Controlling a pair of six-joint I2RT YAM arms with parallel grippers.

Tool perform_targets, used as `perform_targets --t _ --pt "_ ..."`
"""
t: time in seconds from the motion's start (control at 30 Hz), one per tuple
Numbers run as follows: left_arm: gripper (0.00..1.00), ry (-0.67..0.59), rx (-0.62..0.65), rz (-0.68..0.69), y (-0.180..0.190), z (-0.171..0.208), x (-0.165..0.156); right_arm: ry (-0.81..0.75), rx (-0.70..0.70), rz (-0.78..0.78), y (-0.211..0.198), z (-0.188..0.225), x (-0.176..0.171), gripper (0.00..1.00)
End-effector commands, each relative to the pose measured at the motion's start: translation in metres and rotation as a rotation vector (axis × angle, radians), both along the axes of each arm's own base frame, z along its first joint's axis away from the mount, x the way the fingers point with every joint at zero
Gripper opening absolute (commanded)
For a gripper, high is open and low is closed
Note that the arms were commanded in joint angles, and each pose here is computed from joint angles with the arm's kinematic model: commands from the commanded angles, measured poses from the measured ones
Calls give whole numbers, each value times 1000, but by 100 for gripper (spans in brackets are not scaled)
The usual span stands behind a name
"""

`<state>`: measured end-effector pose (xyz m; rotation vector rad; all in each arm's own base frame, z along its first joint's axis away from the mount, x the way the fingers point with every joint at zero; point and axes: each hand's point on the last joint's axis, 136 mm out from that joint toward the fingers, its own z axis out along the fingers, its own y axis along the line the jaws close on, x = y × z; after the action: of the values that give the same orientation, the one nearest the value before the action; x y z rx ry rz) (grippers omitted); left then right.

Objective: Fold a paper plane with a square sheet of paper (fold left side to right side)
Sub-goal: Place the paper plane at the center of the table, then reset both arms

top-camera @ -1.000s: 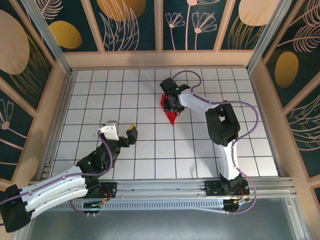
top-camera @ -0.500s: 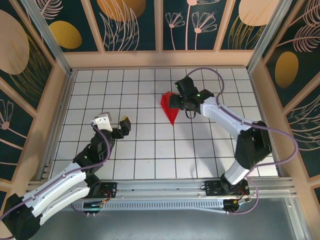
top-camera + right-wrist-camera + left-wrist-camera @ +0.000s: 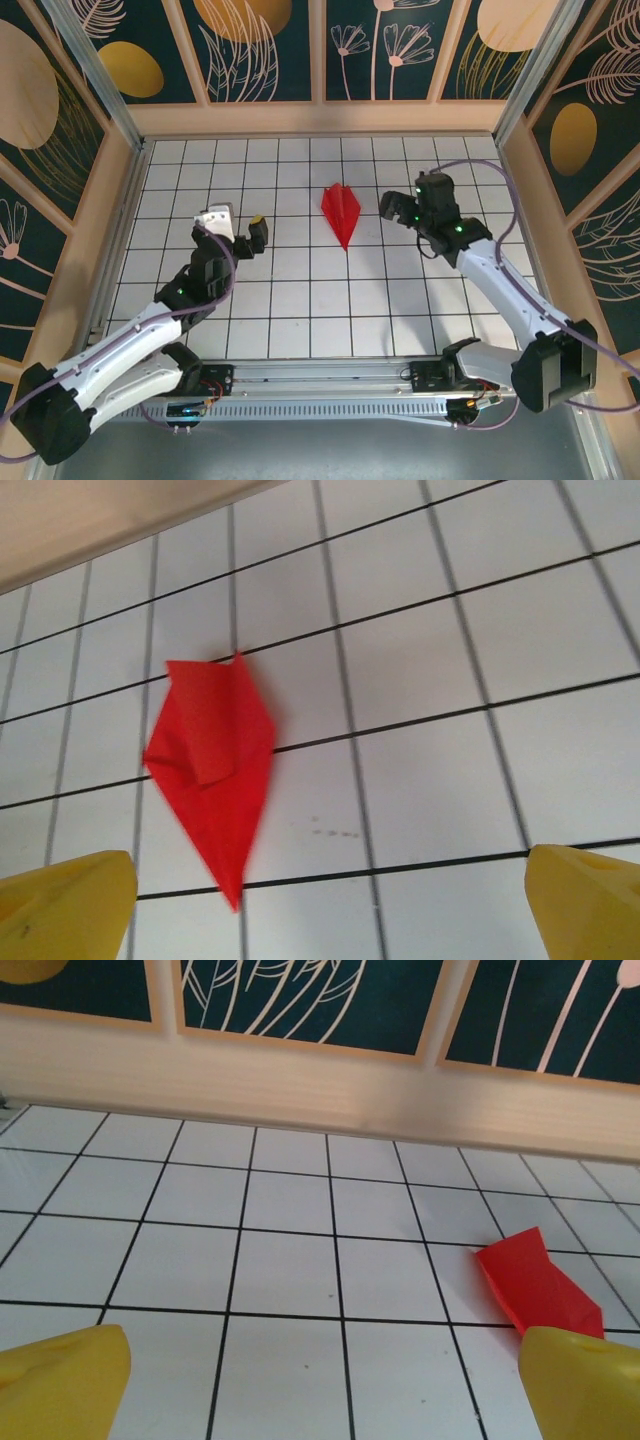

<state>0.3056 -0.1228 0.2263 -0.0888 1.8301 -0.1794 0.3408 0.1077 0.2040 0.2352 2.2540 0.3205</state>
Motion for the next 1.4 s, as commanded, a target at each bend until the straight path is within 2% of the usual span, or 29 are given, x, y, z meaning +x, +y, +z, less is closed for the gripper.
perform_targets --t 0.0,0.27,0.53,0.77,0.97,1.1,1.37 --pt "99 43 82 38 13 -4 13 -85 -11 -86 -38 2 4 99" --pt "99 81 57 198 77 -31 32 -192 -6 -234 -118 -27 2 99" --pt "99 94 90 351 138 -69 27 -340 -159 -274 -145 -65 5 99" --pt "99 37 145 349 143 -85 33 -482 -194 -257 -145 -69 12 99" --pt "99 -32 167 298 137 -89 44 -616 -232 -164 -127 -54 23 99" --pt "99 -108 176 274 134 -78 52 -600 -241 -112 -118 -75 31 99" --pt "99 -168 204 231 130 -73 69 -587 -230 -131 -124 -77 35 99"
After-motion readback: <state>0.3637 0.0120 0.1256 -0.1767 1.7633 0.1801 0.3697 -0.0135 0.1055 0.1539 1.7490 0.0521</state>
